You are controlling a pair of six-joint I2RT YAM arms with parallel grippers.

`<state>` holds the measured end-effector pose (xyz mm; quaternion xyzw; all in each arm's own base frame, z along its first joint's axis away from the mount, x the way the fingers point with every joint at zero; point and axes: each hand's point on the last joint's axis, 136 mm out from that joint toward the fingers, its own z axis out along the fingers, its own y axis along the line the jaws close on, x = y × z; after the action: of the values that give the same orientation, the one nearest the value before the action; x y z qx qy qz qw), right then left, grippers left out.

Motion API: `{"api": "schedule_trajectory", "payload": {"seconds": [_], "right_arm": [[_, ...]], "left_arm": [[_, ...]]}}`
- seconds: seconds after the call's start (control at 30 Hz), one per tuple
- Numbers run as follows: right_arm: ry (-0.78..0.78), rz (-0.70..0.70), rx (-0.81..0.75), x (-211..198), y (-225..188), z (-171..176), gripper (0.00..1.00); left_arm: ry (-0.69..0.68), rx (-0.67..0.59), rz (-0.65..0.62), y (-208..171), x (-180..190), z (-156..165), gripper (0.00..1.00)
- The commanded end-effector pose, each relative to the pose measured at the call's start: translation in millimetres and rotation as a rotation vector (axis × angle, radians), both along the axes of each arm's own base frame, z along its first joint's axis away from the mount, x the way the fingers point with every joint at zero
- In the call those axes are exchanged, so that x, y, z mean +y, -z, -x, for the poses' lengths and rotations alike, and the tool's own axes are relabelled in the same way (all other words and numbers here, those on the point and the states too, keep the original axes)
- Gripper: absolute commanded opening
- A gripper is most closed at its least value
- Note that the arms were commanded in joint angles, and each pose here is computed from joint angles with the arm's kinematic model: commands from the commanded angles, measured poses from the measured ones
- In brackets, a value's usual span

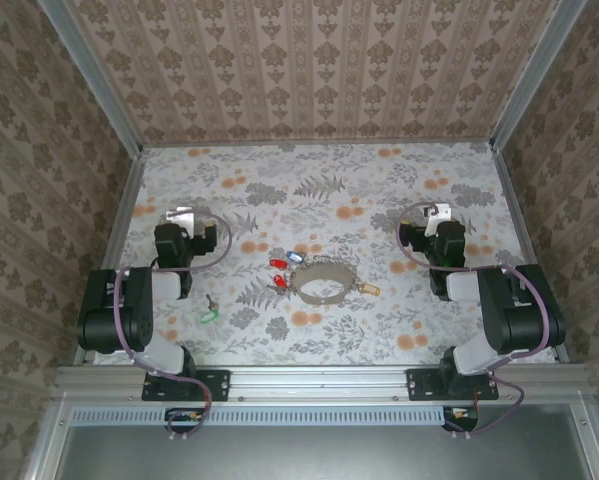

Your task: Put the keys on the keyring

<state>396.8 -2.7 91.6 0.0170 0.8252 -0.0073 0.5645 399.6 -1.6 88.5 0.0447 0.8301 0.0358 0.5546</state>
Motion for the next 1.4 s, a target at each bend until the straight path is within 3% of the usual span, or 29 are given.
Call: {"api": "schedule_trajectory", "payload": {"seconds": [0.0,1.13,1.27,1.37], "right_arm": [[0.008,-0.003,-0.019,-1,-7,-3,1.00],[0.055,-0.010,-0.026,-8,-12,-2,1.00],[0.101,-0.025,-0.132,-18,-40,19,0.99],[0.168,-0.090,-0.088,-25,-57,31,1.00]], "left_arm": [[0.000,-0.024,0.016,-5,-3,0,1.00],[0.013,-0.027,0.022,-6,-3,0,1.00],[0.025,-0.044,-0.052,-39,-22,16,1.00],[-0.006,-0.034,0.034,-72,-23,35,1.00]]}}
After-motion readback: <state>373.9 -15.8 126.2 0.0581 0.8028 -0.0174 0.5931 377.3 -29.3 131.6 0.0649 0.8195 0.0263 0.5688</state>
